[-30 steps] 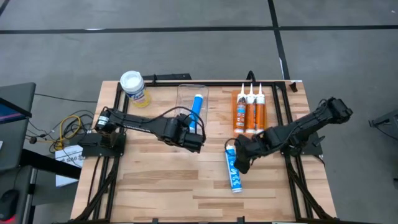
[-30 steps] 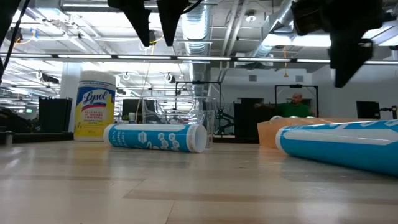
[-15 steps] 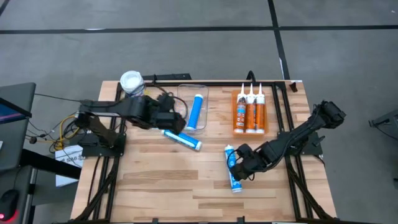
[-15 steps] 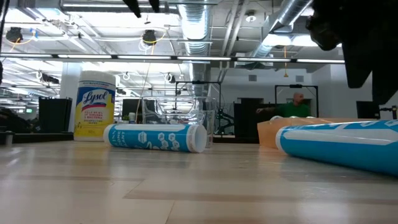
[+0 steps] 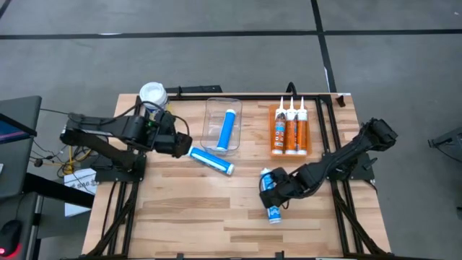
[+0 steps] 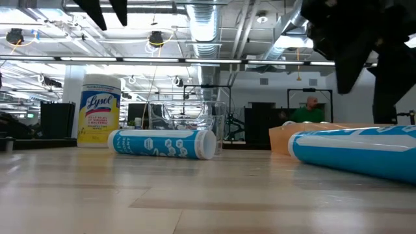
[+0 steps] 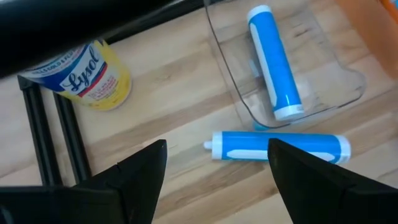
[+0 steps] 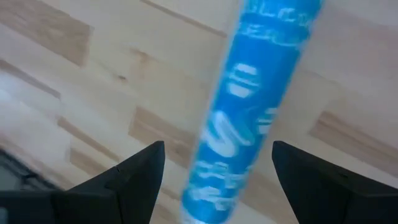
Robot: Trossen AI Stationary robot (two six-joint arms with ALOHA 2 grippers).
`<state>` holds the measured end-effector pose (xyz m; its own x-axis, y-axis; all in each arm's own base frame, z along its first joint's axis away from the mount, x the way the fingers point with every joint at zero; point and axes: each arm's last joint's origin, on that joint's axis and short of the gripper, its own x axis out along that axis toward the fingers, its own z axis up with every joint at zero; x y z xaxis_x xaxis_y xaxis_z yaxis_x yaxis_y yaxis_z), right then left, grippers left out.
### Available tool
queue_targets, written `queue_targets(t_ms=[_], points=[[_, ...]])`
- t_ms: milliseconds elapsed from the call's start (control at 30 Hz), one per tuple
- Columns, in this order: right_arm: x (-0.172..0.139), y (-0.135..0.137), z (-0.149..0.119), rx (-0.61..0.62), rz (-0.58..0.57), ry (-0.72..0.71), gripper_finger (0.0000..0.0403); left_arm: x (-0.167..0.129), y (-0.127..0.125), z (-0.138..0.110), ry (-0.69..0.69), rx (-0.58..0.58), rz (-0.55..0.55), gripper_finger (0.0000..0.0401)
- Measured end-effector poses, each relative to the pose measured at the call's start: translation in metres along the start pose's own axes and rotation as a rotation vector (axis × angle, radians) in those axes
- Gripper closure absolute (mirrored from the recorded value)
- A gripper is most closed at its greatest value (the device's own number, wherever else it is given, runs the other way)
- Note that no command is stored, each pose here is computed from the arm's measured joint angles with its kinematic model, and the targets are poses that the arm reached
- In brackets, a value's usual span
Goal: Pick & place silicon tubes, Sealant and Lysol wipes
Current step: Put the right blue sealant into the transparent bin
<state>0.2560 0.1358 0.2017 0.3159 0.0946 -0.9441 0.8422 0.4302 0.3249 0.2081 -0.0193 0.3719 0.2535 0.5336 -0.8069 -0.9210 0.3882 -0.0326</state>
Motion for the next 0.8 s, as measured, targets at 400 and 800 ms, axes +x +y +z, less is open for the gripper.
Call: queue_targets(t_ms=[400, 800], points=[[0.005, 0.005, 0.002, 0.116, 0.025, 0.014, 0.0113, 0.003, 0.001, -0.002, -0.001, 0.074, 0.001, 0.0131], [0.037, 0.006, -0.003, 0.116, -0.055, 0.060, 0.0113, 0.003, 0.000, -0.002, -0.003, 0.129, -0.003, 0.0131]])
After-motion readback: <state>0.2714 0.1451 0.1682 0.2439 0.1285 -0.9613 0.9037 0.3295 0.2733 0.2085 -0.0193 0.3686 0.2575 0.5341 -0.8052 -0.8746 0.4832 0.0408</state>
